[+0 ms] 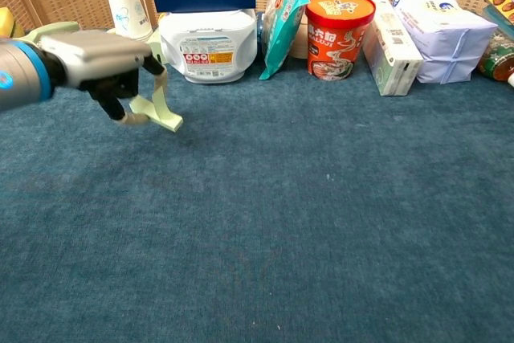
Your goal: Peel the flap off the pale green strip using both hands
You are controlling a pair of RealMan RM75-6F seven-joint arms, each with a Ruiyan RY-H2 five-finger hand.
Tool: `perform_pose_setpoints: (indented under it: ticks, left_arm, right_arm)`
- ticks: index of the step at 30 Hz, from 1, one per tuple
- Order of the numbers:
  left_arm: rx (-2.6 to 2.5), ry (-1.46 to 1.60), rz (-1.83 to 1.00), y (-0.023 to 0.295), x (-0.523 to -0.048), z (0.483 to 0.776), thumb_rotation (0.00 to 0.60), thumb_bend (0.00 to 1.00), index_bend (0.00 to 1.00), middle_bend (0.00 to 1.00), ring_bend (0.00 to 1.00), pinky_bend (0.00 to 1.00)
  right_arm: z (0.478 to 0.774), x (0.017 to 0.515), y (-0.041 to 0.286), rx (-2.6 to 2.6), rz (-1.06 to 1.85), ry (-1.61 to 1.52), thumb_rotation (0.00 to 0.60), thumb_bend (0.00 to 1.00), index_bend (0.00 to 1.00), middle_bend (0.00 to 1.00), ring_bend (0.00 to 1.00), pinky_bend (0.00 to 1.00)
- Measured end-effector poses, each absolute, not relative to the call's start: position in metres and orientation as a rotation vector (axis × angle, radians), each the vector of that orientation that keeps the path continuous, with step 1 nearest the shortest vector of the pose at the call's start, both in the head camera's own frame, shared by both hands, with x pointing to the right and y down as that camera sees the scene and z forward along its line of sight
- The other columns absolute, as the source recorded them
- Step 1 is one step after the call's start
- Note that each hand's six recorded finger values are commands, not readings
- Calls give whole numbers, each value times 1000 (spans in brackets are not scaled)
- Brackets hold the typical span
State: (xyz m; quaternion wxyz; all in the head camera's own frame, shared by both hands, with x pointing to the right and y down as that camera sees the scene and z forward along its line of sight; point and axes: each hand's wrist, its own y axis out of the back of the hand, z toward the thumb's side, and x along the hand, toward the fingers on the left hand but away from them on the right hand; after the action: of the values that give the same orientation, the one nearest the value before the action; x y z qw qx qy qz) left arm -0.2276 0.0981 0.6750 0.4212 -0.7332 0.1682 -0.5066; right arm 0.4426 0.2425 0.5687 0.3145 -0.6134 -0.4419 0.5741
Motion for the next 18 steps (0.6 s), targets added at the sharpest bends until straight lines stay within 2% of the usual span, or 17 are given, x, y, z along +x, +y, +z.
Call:
perform_pose_setpoints:
  ticks: [11,18]
  left_arm:
    - [-1906,437,-1211,89,-230,639,600,371,610,1000,1000,1000]
    - [-1936,334,-1186,86,-223,622,600,372,610,1000,1000,1000]
  right_arm:
    - [570,412,223,-1747,1363,-1197,427,214,0,162,107,294]
    - [578,373,200,-1904,1194,-1217,427,214,0,209,145,326]
